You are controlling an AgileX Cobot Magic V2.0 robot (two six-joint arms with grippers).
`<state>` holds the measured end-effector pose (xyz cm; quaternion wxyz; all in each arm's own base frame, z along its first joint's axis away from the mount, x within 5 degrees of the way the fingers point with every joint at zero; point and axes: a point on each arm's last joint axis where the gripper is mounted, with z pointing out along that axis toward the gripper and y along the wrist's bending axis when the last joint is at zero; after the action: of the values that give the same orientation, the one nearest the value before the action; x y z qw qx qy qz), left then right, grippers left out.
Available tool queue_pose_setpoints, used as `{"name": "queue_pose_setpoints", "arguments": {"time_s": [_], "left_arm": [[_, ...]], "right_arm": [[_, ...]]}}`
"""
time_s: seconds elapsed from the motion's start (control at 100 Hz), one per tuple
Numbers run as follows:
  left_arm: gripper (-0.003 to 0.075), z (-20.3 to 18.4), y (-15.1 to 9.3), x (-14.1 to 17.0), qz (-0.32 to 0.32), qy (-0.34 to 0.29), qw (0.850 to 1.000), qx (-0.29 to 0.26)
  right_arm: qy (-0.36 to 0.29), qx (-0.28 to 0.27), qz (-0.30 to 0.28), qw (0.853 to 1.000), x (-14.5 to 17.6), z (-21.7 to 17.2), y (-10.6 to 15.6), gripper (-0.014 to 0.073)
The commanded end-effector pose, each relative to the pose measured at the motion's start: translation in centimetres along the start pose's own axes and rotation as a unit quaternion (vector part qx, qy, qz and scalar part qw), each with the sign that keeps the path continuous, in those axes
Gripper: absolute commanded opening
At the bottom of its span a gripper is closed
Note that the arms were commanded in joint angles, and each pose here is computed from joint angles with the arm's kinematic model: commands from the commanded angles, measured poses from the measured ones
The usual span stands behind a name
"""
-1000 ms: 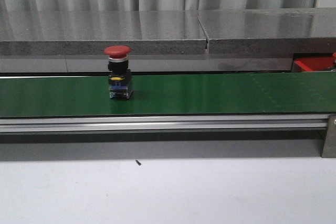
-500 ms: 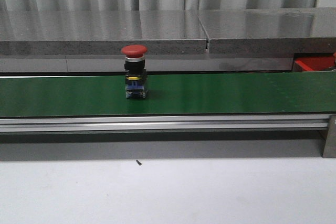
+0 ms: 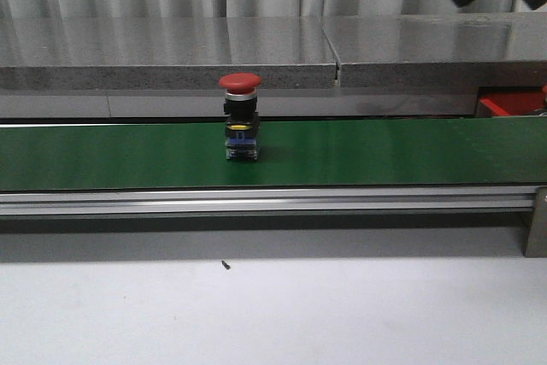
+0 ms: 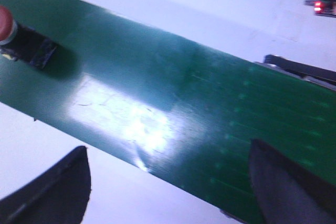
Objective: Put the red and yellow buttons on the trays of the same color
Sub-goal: 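Move the right gripper back over the red button on the belt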
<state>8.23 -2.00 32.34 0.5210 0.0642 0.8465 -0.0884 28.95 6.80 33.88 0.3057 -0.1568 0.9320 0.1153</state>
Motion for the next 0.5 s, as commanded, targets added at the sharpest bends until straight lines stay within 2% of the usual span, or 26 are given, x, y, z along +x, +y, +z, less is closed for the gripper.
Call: {"name": "queue_pose_setpoints", "arguments": {"time_s": [0.0, 0.11, 0.49], "left_arm": [[-0.0019, -0.4, -0.1, -1.3, -0.003, -0.044, 0.999, 0.004], [-0.0019, -0.4, -0.1, -1.3, -0.003, -0.044, 0.999, 0.004], [-0.0019, -0.4, -0.1, -1.3, -0.003, -0.044, 0.999, 0.004]], "right_arm": [[-0.011, -0.020, -0.035, 0.999, -2.1, -0.1, 1.6, 0.0607], [0.024, -0.046, -0.068, 0.996, -3.2, 2.3, 3.2, 0.0607], [0.060, -0.119, -0.155, 0.979, -6.4, 7.8, 8.0, 0.0607]]}}
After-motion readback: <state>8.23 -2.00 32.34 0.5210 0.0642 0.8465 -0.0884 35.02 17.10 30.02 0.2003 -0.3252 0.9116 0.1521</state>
